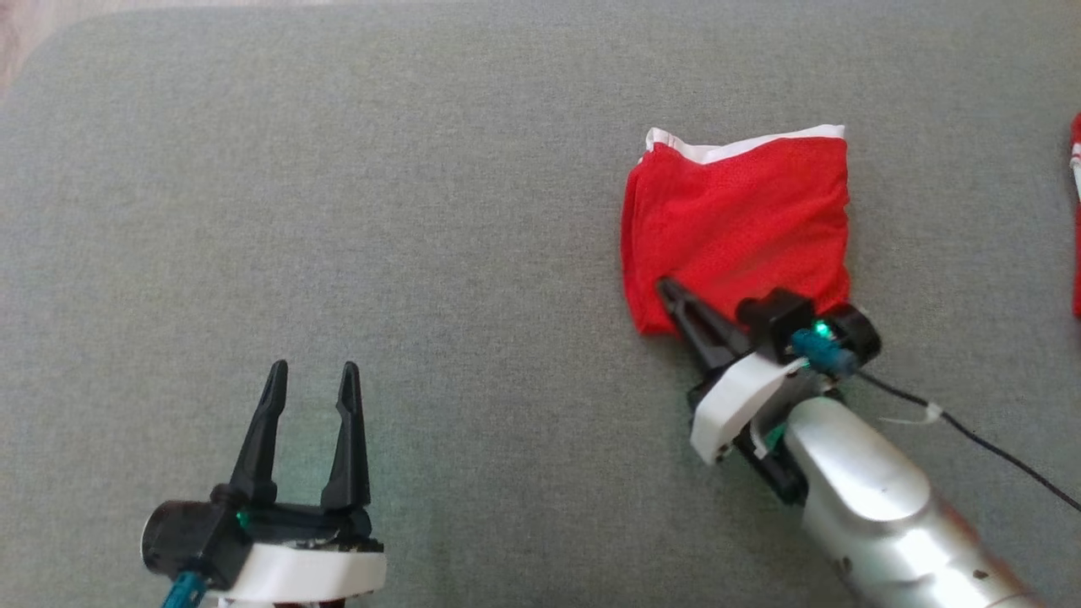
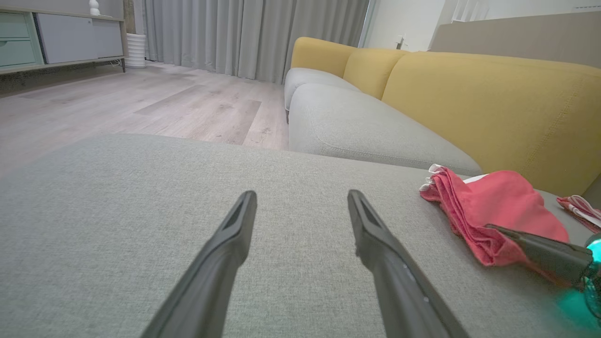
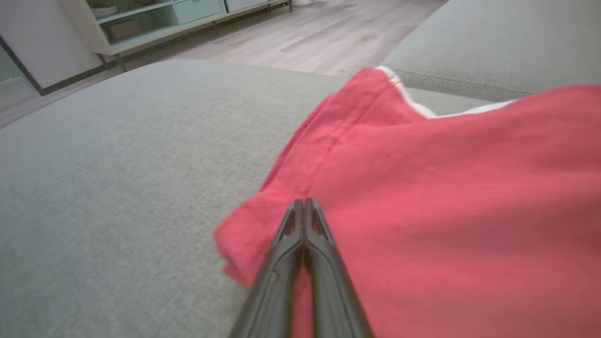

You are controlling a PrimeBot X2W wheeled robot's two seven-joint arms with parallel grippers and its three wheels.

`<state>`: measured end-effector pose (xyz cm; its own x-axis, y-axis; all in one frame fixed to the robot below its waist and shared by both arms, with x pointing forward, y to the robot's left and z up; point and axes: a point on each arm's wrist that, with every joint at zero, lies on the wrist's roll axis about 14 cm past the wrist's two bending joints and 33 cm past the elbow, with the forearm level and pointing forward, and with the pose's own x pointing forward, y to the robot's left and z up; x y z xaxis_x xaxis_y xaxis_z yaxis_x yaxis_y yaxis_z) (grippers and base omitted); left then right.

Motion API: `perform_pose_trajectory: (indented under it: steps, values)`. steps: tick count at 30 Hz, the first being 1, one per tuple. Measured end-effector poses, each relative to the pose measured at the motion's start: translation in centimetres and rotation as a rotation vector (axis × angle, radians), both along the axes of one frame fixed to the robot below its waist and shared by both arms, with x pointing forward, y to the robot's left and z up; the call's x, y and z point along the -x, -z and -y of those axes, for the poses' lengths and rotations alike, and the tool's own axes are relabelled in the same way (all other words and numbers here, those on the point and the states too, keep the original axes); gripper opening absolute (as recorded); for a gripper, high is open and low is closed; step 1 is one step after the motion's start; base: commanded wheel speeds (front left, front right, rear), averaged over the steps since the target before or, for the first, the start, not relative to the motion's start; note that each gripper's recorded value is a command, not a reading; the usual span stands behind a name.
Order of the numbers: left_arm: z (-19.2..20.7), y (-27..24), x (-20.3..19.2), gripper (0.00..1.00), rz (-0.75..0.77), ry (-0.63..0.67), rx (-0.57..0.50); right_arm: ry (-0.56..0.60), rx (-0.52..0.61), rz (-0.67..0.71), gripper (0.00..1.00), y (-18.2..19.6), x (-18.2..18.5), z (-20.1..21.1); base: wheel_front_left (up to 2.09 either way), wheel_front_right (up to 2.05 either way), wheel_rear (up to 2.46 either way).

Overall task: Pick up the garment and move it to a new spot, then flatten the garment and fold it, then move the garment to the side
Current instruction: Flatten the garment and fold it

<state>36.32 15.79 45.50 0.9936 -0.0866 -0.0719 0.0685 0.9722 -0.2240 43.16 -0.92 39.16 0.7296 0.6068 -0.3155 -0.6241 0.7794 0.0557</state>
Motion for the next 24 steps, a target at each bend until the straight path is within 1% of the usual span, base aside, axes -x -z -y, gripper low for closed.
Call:
perform_pose_trajectory:
  steps: [5,12,14,17,19,22,23,24]
  values:
    - [-0.1,-0.2,0.3,1.00,0.006,-0.004,-0.001,-0.075,0.026,-0.038,0.00,0.9,1.9,-1.6,0.00,0.00,0.00]
    - [-0.4,-1.1,0.8,1.00,0.029,-0.015,-0.001,-0.099,0.025,-0.083,0.00,1.6,4.2,-2.2,0.00,0.00,0.00]
    - [-0.5,-1.1,1.3,1.00,0.029,-0.022,0.008,-0.082,0.000,-0.077,0.00,1.0,4.2,-2.0,0.00,0.00,0.00]
    - [-0.8,-1.2,2.1,1.00,0.028,-0.033,0.008,-0.025,-0.063,-0.015,0.00,-1.3,2.9,-1.3,0.00,0.00,0.00]
    - [-1.0,-1.4,2.4,1.00,0.033,-0.039,0.007,0.029,-0.092,0.041,0.00,-3.2,1.7,0.2,0.00,0.00,0.00]
    - [-1.1,-1.5,2.8,1.00,0.040,-0.043,0.006,0.120,-0.101,0.130,0.00,-5.6,0.3,3.6,0.00,0.00,0.00]
    - [-1.3,-1.7,2.8,1.00,0.044,-0.045,0.004,0.152,-0.103,0.155,0.13,-6.3,0.1,4.7,0.00,0.00,0.00]
    - [-1.3,-1.7,2.9,1.00,0.047,-0.047,0.001,0.182,-0.108,0.179,0.36,-6.9,0.0,5.8,0.00,0.00,0.00]
